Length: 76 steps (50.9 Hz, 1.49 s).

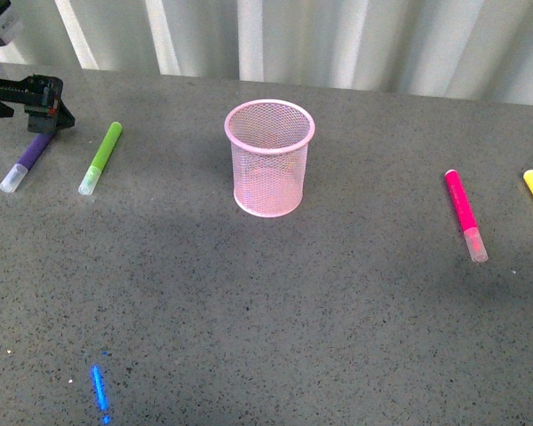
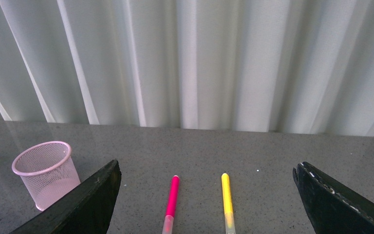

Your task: Insert purple and pink pens into pink cup

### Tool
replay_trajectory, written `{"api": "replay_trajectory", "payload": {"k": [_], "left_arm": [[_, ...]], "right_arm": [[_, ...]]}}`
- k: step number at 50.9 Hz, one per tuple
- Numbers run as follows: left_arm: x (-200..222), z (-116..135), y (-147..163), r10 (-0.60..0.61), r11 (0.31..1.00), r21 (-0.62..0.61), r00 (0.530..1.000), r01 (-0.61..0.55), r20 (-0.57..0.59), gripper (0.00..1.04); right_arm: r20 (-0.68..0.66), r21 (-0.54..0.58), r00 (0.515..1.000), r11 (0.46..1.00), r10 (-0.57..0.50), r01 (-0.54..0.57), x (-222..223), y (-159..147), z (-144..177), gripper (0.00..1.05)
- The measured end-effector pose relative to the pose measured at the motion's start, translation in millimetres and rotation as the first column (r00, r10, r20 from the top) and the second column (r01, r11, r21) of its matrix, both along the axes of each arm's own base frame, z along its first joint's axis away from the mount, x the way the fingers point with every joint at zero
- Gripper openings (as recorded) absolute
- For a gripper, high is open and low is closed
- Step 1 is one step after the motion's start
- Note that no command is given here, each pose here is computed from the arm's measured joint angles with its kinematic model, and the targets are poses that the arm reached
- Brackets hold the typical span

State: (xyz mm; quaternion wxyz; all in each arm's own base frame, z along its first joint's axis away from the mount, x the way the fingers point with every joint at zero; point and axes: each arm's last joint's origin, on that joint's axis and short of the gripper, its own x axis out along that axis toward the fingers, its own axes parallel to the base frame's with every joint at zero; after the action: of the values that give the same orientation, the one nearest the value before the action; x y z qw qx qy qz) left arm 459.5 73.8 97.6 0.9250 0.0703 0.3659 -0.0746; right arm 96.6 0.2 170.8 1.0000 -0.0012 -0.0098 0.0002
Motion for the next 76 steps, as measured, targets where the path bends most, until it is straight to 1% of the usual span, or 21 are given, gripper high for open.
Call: {"api": "replay_trajectory", "payload": {"k": [11, 26, 36, 49, 52, 59, 64, 66, 71, 73, 76], "left_arm": [[10.7, -11.4, 3.4, 0.0, 1.0, 0.013, 1.0, 0.0, -0.018, 0.98], [19.7, -17.5, 6.5, -0.002, 0.999, 0.034, 1.0, 0.003, -0.031, 0.98], [23.6, -26.0, 6.8, 0.004, 0.999, 0.042, 0.997, -0.001, -0.08, 0.98], [28.0, -24.8, 4.9, 0.002, 0.999, 0.046, 0.996, 0.002, -0.093, 0.98], [28.4, -25.2, 3.8, 0.0, 0.999, 0.048, 0.996, 0.005, -0.095, 0.92], [27.9, -26.2, -0.4, -0.003, 0.999, 0.047, 0.993, 0.008, -0.119, 0.67], [27.7, -26.6, -2.9, -0.007, 0.999, 0.046, 0.992, 0.013, -0.128, 0.54], [27.6, -26.7, -3.9, -0.009, 0.999, 0.042, 0.991, 0.015, -0.131, 0.46], [27.1, -26.9, -5.6, -0.013, 0.999, 0.038, 0.99, 0.019, -0.141, 0.33], [26.9, -26.4, -6.2, -0.015, 0.999, 0.036, 0.989, 0.021, -0.145, 0.25], [26.5, -24.5, -6.3, -0.015, 0.999, 0.037, 0.989, 0.02, -0.147, 0.15]], "right_arm": [[0.0, 0.0, 1.0, 1.0, 0.0, 0.0, 0.0, 0.0, 0.0, 0.98], [0.0, 0.0, 1.0, 1.0, 0.0, 0.0, 0.0, 0.0, 0.0, 0.98], [0.0, 0.0, 1.0, 1.0, 0.0, 0.0, 0.0, 0.0, 0.0, 0.98], [0.0, 0.0, 1.0, 1.0, 0.0, 0.0, 0.0, 0.0, 0.0, 0.98], [0.0, 0.0, 1.0, 1.0, 0.0, 0.0, 0.0, 0.0, 0.0, 0.98], [0.0, 0.0, 1.0, 1.0, 0.0, 0.0, 0.0, 0.0, 0.0, 0.98], [0.0, 0.0, 1.0, 1.0, 0.0, 0.0, 0.0, 0.0, 0.0, 0.98], [0.0, 0.0, 1.0, 1.0, 0.0, 0.0, 0.0, 0.0, 0.0, 0.98], [0.0, 0.0, 1.0, 1.0, 0.0, 0.0, 0.0, 0.0, 0.0, 0.98], [0.0, 0.0, 1.0, 1.0, 0.0, 0.0, 0.0, 0.0, 0.0, 0.98], [0.0, 0.0, 1.0, 1.0, 0.0, 0.0, 0.0, 0.0, 0.0, 0.98]]}}
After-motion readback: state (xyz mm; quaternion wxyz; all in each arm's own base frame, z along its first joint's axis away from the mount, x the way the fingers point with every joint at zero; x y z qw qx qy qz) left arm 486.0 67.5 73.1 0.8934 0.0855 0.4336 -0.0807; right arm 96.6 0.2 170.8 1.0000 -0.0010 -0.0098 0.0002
